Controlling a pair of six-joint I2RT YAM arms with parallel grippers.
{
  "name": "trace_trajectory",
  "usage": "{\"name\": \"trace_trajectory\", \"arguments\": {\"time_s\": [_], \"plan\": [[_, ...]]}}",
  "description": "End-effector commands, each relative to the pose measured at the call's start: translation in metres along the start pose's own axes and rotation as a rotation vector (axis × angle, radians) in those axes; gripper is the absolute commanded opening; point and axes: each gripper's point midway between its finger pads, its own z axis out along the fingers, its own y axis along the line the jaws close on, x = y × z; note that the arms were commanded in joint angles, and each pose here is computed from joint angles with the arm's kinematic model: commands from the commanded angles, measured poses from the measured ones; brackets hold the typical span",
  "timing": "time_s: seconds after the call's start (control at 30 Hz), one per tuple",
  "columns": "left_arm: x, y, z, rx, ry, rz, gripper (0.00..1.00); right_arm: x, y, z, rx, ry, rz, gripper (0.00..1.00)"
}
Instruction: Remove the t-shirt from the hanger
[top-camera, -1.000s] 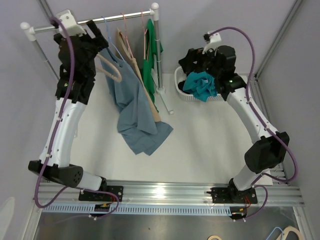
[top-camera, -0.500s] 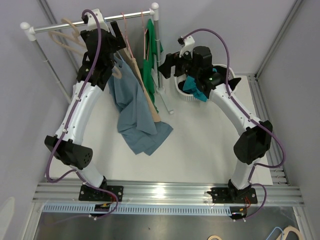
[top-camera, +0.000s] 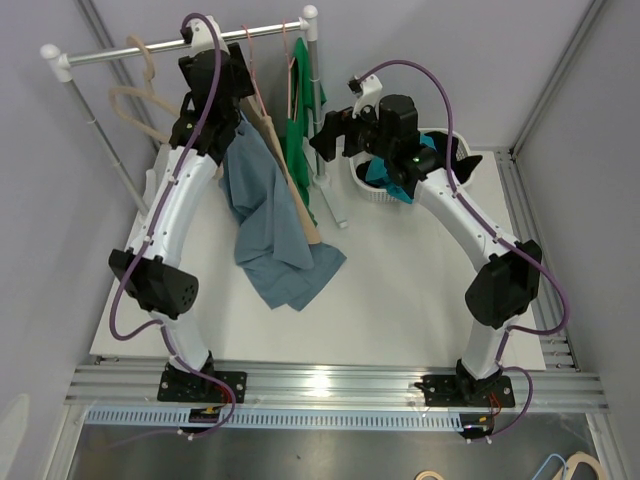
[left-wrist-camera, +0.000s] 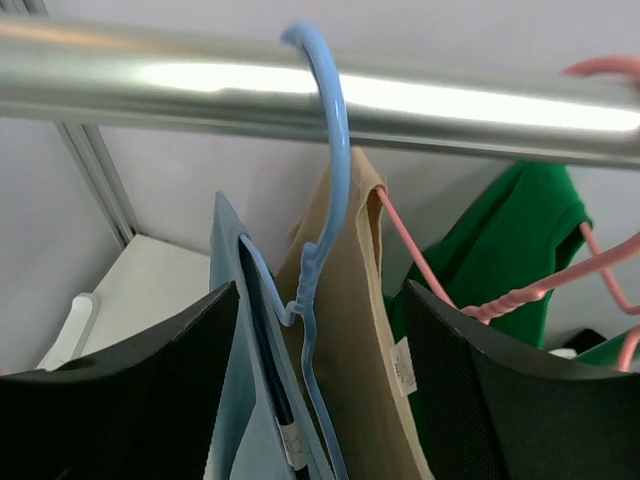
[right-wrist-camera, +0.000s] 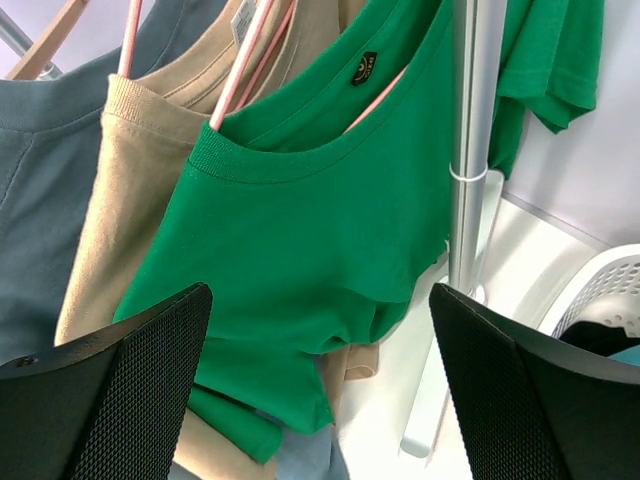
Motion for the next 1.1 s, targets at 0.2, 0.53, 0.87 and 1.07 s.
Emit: {"name": "trace_trajectory", "arguments": {"time_s": [0.2, 0.53, 0.87, 1.07], "plan": [[0.0, 0.008, 0.007, -0.064, 0.002, -0.014, 0.07, -0.014, -0.002, -0.01, 0.005, -0.043, -0.019, 0.95], [-0.058, 0.019, -0.022, -0.039, -0.095, -0.043, 0.01, -0.007, -0.006, -0.013, 0.005, -0.033, -0.007, 0.95], [-0.158, 0.039, -0.09, -0.009, -0.37, -0.03, 0.01, 0.002, -0.005, -0.025, 0.01, -0.021, 0.001, 0.95], [-0.147, 0.052, -0.135, -0.11, -0.347, -0.086, 0.01, 0.003, 0.001, -0.036, 0.011, -0.022, 0.01, 0.95]]}}
